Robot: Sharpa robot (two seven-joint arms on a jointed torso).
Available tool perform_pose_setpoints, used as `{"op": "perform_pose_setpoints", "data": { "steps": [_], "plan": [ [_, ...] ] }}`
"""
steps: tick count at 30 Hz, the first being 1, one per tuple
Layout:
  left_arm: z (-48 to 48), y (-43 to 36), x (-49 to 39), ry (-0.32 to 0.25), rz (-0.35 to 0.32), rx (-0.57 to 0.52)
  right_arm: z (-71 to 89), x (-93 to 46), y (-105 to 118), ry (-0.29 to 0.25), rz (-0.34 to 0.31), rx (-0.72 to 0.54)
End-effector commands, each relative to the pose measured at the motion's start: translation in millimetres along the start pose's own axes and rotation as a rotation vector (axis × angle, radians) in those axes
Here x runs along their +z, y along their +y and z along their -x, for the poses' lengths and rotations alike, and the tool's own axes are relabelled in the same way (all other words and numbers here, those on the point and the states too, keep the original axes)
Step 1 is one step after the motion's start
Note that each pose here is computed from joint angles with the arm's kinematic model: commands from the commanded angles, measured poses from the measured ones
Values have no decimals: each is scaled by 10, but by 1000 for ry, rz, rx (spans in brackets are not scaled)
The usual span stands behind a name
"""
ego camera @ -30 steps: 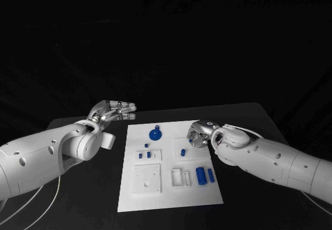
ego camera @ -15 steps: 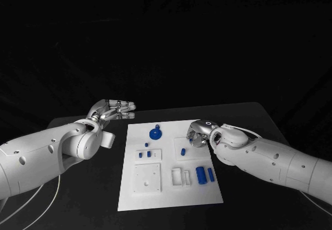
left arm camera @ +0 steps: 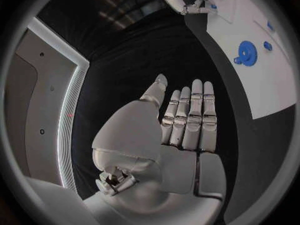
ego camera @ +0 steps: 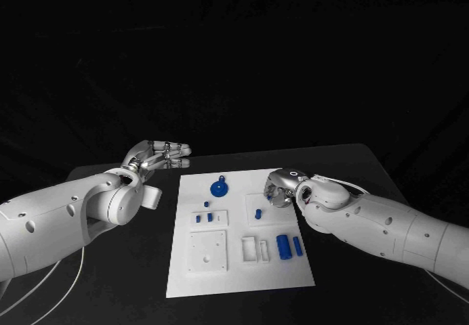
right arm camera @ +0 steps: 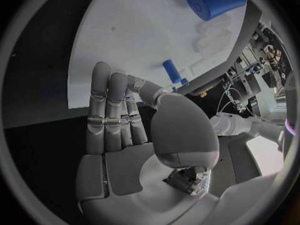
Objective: Assemble the parts on the task board
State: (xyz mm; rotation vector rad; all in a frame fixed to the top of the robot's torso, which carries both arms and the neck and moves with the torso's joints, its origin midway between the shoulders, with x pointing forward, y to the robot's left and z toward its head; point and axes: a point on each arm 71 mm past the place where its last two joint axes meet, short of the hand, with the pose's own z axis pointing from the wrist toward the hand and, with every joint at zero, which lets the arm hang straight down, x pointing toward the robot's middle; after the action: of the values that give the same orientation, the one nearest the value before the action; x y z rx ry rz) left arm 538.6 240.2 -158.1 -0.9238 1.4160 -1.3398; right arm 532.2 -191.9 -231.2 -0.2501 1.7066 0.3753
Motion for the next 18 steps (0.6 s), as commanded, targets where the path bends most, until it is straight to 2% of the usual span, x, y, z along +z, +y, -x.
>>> {"op": "perform_pose_setpoints", "data": {
  "steps": [1,18],
  "plan": [
    [-9,-12,2,12,-1,-11,-76,-17,-42,30,-29,-58],
    [-12,-11,1,19,0,-13,-82,-17,13,18,-6,-50]
  ]
}}
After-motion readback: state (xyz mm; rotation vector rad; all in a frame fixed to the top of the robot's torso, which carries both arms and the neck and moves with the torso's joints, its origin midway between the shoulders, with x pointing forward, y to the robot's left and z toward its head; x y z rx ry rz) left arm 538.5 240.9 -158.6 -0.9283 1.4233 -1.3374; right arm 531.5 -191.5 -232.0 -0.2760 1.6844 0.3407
